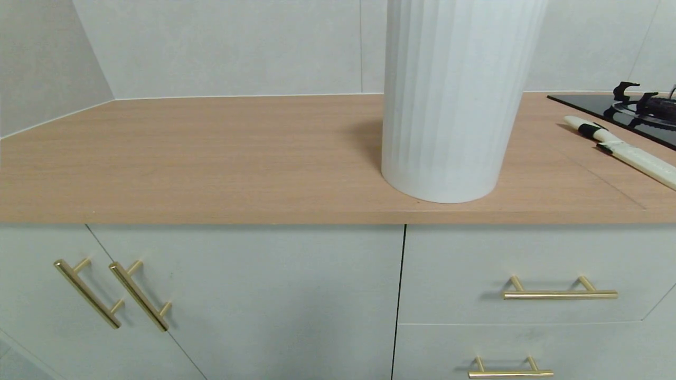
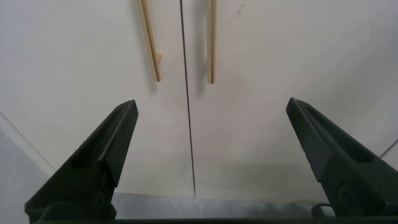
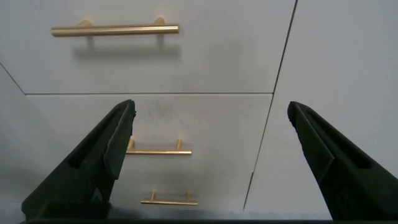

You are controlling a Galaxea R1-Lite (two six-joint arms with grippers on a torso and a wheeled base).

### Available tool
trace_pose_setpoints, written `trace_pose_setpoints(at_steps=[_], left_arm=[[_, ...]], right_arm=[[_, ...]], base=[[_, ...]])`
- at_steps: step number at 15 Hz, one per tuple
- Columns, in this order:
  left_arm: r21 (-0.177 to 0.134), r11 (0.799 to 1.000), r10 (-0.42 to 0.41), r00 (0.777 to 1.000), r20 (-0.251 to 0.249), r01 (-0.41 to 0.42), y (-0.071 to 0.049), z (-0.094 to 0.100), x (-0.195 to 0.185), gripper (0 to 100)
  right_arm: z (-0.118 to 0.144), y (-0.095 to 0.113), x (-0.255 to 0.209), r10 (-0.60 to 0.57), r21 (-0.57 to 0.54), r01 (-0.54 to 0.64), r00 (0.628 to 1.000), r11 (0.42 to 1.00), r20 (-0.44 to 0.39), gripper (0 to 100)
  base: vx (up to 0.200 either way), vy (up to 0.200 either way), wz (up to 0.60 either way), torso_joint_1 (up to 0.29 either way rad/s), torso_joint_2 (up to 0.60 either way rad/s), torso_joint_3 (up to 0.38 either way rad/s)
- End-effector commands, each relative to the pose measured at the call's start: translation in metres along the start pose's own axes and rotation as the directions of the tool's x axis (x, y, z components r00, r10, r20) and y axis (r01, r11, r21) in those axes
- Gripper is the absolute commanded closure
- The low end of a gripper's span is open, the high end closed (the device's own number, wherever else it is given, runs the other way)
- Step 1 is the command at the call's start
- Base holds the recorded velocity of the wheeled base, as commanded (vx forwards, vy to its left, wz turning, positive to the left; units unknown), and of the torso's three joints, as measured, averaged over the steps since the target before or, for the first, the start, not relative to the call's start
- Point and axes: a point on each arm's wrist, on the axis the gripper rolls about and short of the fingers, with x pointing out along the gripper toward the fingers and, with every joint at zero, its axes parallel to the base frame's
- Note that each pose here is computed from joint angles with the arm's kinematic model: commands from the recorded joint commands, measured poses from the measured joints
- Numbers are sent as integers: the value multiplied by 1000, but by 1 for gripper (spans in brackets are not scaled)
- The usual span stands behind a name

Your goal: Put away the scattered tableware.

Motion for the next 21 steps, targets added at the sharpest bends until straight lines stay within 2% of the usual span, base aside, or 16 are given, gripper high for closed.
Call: trace_pose_setpoints(at_steps=[1,4,13,21], left_arm=[[0,1000,0,1000,1,0,0,0,0,0],[0,1000,0,1000,-1,0,0,0,0,0],[-1,1000,0,1000,1,0,0,0,0,0],[-9,1000,0,1000,-1,0,0,0,0,0]], right_arm=[[0,0,0,1,0,-1,1000,1000,-1,0],[0,0,0,3,0,-3,1000,1000,-1,0],[0,0,0,3,-5,-3,1000,1000,-1,0],[0,0,0,1,-5,-1,1000,1000,-1,0]], base=[[0,0,0,0,0,0],[0,0,0,0,0,0],[0,-200,0,1,5,2],[0,0,0,0,0,0]])
